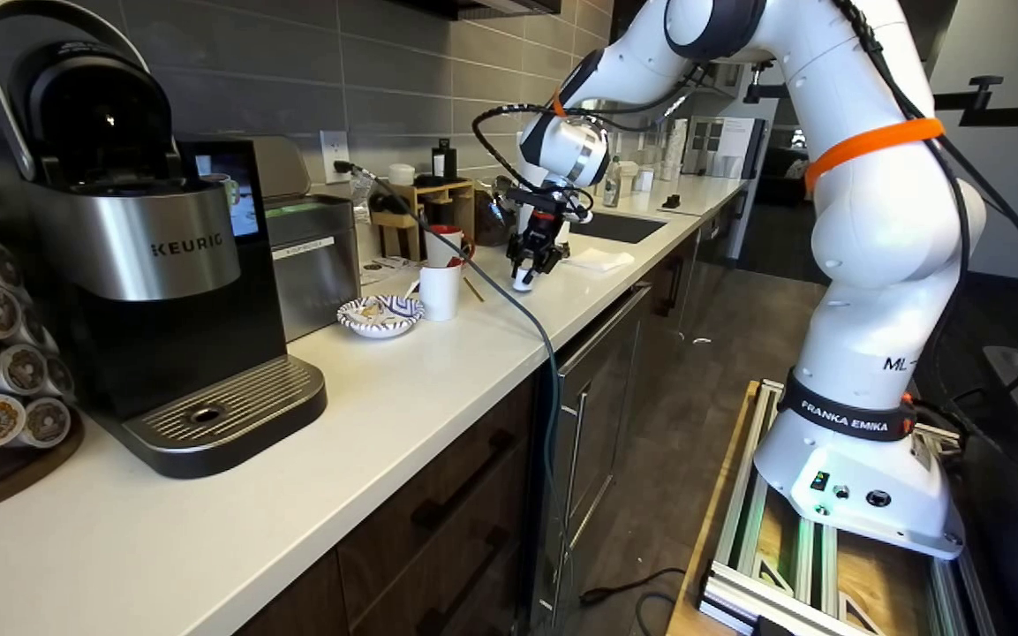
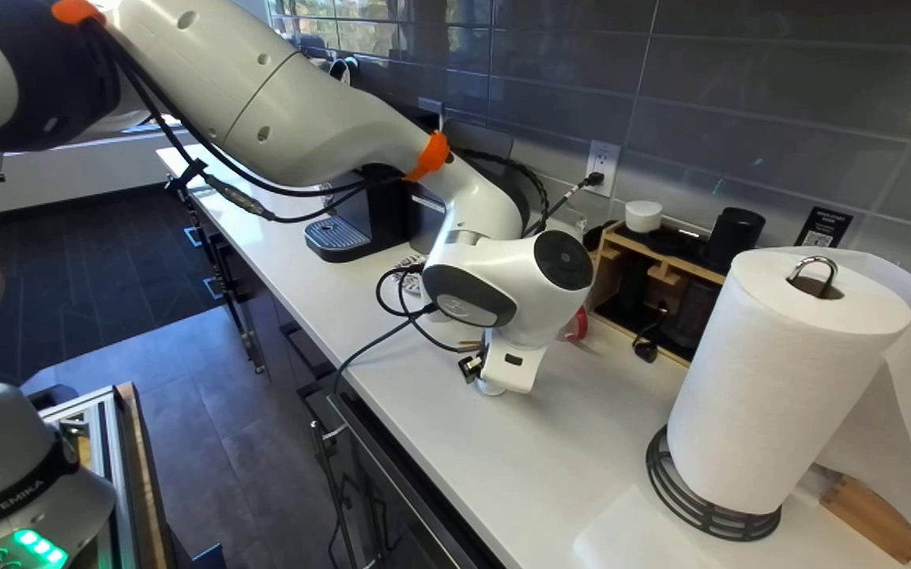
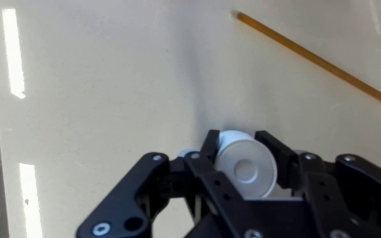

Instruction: Turn the small white cap

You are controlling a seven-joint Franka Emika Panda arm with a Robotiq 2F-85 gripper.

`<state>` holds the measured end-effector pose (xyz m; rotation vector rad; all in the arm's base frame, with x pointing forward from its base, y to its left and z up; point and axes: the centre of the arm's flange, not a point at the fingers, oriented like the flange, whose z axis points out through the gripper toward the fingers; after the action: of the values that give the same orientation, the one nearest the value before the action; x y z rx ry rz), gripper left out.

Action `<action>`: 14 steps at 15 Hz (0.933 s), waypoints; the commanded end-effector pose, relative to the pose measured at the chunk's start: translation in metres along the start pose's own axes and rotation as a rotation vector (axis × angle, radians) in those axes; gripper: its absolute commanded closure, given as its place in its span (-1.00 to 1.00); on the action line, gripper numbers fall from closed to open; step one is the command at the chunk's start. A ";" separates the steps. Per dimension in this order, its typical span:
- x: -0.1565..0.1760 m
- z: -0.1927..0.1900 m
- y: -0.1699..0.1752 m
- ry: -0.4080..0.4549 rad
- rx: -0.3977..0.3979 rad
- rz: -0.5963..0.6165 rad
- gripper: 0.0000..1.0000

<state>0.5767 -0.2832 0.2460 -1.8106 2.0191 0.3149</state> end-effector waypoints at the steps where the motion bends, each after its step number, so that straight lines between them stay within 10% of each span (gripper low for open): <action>1: -0.007 -0.020 0.003 -0.108 0.010 0.002 0.81; 14: 0.014 -0.045 -0.019 -0.775 -0.267 0.092 0.83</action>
<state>0.5617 -0.3097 0.2895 -1.4988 1.5932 1.0483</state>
